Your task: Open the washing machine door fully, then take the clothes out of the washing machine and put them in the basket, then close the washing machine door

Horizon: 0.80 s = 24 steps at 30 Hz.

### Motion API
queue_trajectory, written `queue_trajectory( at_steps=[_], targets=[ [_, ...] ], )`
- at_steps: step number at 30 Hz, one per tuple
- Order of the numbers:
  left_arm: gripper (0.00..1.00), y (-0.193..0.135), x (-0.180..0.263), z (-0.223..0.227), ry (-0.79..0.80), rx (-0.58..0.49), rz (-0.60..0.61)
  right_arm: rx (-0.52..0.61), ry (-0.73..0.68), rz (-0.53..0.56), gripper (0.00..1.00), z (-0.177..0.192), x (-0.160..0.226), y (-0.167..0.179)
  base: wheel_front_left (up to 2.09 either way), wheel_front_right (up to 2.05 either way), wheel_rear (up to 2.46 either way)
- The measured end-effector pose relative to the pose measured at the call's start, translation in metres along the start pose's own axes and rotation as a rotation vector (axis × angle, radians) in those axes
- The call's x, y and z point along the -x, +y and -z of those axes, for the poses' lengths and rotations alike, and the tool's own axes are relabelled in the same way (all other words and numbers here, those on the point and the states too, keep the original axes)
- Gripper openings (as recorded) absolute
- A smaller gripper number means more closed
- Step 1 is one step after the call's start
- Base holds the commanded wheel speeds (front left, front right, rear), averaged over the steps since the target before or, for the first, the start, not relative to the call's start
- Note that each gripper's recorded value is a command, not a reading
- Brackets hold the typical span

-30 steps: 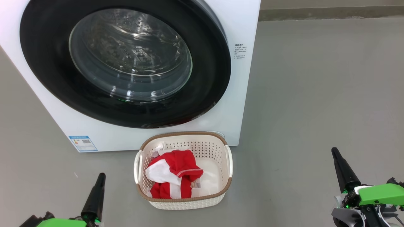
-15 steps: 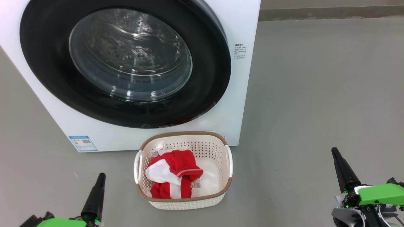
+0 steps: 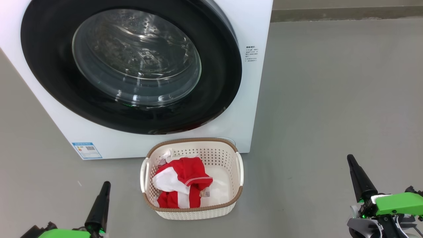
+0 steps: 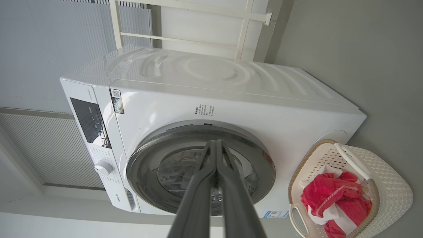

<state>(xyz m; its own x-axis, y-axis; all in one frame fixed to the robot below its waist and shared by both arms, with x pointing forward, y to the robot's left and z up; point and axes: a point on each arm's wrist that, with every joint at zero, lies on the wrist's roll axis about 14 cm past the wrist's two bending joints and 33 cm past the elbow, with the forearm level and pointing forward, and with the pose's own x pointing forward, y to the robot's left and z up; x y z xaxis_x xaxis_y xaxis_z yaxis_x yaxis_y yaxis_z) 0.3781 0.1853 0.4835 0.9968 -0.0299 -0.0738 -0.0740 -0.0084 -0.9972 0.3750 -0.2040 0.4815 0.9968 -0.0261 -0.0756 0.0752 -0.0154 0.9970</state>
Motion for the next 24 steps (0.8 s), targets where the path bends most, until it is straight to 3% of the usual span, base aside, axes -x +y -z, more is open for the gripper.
queue_trajectory(
  at_steps=[24],
  targets=[
    [0.0, 0.0, 0.0, 0.0, 0.0, 0.0, 0.0, 0.0, 0.0, 0.0, 0.0, 0.0, -0.0001, 0.0001, 0.0, 0.0, 0.0]
  ],
)
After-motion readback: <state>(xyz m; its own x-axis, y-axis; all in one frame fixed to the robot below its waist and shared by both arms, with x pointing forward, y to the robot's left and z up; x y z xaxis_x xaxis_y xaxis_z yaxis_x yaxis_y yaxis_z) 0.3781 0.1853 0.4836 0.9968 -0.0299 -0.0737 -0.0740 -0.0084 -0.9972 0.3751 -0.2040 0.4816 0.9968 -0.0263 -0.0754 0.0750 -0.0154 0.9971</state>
